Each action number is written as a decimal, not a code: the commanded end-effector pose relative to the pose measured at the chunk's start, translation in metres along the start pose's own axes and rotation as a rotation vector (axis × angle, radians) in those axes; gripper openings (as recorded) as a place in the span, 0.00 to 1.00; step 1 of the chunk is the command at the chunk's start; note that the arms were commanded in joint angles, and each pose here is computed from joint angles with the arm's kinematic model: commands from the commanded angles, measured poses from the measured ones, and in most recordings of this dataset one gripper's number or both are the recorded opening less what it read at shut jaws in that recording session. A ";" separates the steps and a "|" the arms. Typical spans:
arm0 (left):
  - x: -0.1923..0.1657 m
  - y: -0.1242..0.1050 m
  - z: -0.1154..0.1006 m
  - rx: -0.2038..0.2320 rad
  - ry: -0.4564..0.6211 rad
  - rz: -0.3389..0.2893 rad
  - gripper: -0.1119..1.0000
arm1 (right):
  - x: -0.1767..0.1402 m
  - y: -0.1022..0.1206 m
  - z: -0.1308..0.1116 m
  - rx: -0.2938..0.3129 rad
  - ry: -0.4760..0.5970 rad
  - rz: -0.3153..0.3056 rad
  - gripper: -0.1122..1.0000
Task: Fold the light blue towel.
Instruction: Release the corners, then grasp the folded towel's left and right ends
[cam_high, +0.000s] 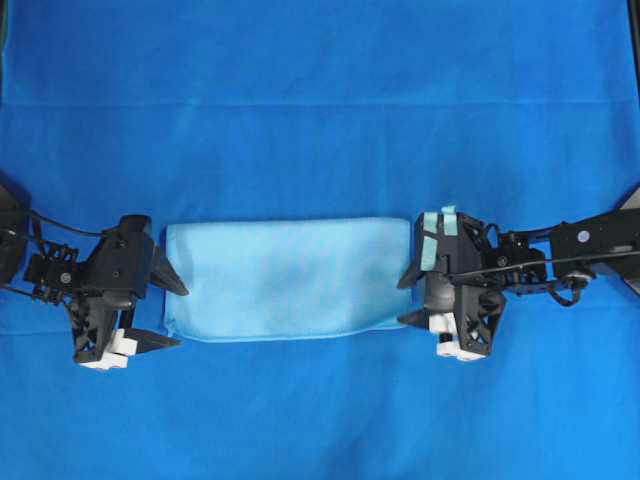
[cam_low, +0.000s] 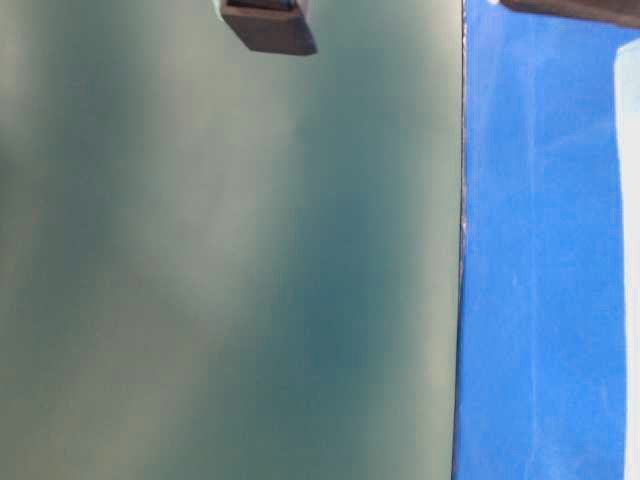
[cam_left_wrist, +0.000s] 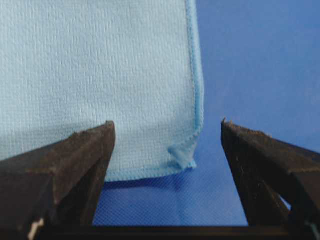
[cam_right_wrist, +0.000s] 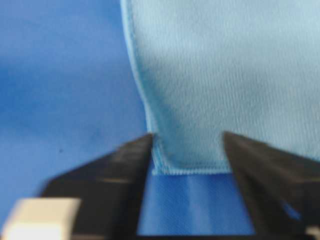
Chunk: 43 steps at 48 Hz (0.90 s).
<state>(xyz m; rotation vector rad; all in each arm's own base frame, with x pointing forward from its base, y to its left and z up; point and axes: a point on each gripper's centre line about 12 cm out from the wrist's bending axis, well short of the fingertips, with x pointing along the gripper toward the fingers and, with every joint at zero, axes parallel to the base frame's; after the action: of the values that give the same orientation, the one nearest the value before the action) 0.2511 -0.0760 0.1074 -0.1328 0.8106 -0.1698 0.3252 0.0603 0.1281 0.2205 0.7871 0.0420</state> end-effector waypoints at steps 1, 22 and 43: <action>-0.011 -0.003 0.014 0.004 -0.048 -0.011 0.79 | -0.016 0.006 0.017 -0.020 -0.070 0.024 0.70; -0.037 0.045 0.029 -0.019 -0.138 0.124 0.76 | -0.036 -0.059 0.024 0.056 -0.126 -0.119 0.65; 0.001 0.086 -0.003 -0.094 0.036 0.229 0.76 | 0.008 -0.097 0.008 0.104 -0.009 -0.206 0.65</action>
<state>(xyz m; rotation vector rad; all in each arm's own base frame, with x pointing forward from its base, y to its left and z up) 0.2524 0.0039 0.0893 -0.1219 0.8799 0.0714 0.3272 -0.0283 0.1060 0.2312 0.8171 -0.1787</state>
